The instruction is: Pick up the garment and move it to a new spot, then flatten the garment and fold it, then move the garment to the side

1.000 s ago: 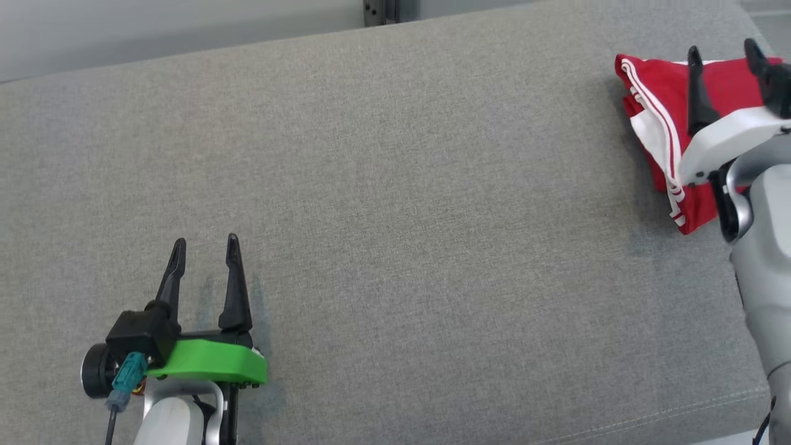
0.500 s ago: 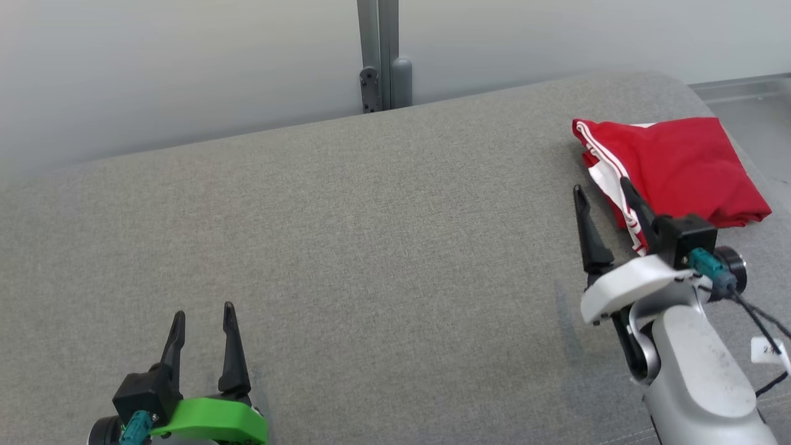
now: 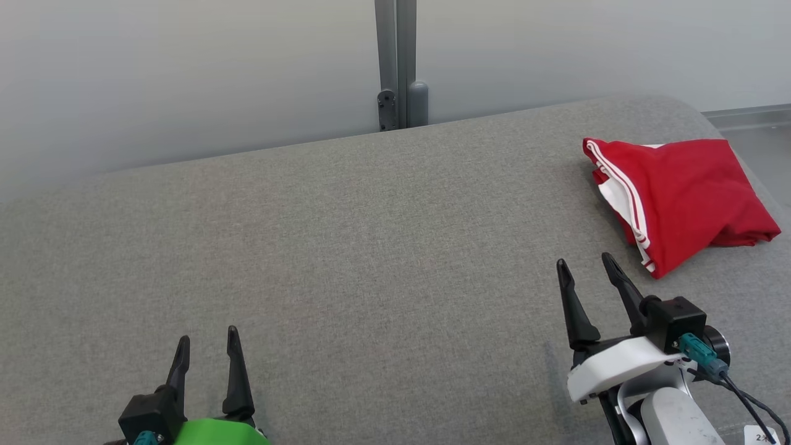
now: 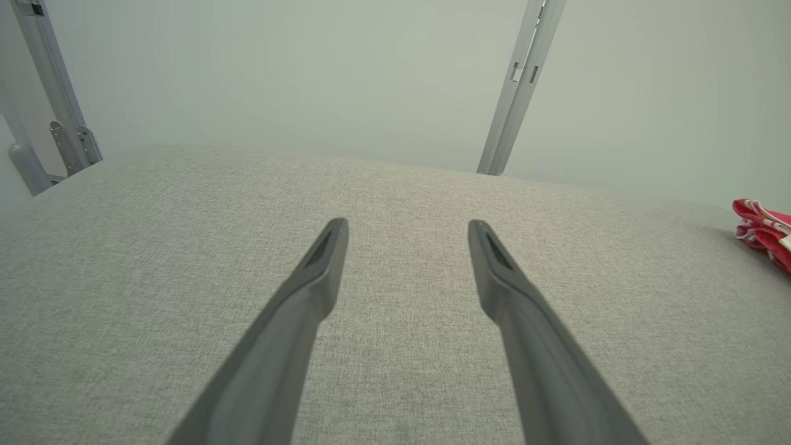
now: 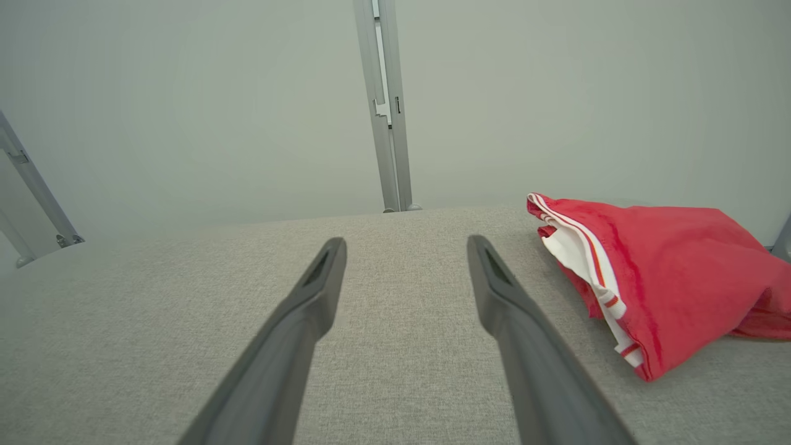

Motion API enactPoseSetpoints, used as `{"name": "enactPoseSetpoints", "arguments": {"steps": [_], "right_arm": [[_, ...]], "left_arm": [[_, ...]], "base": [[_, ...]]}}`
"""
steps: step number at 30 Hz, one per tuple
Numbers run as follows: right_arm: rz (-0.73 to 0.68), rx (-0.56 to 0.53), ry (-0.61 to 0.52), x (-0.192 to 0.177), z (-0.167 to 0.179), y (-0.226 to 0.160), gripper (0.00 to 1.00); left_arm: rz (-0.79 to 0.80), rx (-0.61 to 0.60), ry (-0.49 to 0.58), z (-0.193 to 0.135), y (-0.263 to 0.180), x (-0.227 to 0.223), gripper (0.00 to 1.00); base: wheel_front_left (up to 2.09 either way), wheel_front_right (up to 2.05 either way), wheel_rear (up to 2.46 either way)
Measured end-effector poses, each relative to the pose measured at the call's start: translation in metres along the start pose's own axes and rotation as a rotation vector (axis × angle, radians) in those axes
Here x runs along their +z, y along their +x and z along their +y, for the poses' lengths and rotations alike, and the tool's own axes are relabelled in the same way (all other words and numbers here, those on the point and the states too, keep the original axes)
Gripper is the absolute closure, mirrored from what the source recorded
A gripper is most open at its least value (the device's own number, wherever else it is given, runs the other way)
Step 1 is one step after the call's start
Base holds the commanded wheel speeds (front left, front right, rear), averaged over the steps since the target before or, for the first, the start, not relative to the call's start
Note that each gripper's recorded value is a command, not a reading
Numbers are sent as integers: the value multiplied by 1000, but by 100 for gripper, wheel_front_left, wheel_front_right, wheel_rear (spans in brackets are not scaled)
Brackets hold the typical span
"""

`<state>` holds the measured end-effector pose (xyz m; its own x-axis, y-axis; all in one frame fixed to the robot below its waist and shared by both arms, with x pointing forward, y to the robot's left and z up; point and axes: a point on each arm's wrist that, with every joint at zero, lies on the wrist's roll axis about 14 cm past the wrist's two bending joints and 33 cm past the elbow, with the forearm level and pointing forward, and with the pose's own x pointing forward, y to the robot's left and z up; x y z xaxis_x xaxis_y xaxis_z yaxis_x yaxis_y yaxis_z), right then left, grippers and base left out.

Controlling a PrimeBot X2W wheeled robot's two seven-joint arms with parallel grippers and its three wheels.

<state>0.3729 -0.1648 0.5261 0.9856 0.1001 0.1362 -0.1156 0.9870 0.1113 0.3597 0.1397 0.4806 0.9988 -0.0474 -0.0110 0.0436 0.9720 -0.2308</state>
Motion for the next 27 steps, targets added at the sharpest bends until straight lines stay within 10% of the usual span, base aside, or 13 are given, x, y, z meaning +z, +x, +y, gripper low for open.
{"name": "enactPoseSetpoints", "arguments": {"steps": [15, 16, 27], "right_arm": [[11, 14, 27, -5, 6, 1, 0], [13, 14, 28, -6, 6, 1, 100], [109, -40, 141, -35, -1, -15, 100]], "left_arm": [[-4, 21, 2, 5, -2, 1, 0], [-3, 21, 2, 5, -2, 1, 100], [96, 68, -88, 16, -11, -24, 100]], "base": [[0, 0, 0], [0, 0, 0], [0, 0, 0]]}}
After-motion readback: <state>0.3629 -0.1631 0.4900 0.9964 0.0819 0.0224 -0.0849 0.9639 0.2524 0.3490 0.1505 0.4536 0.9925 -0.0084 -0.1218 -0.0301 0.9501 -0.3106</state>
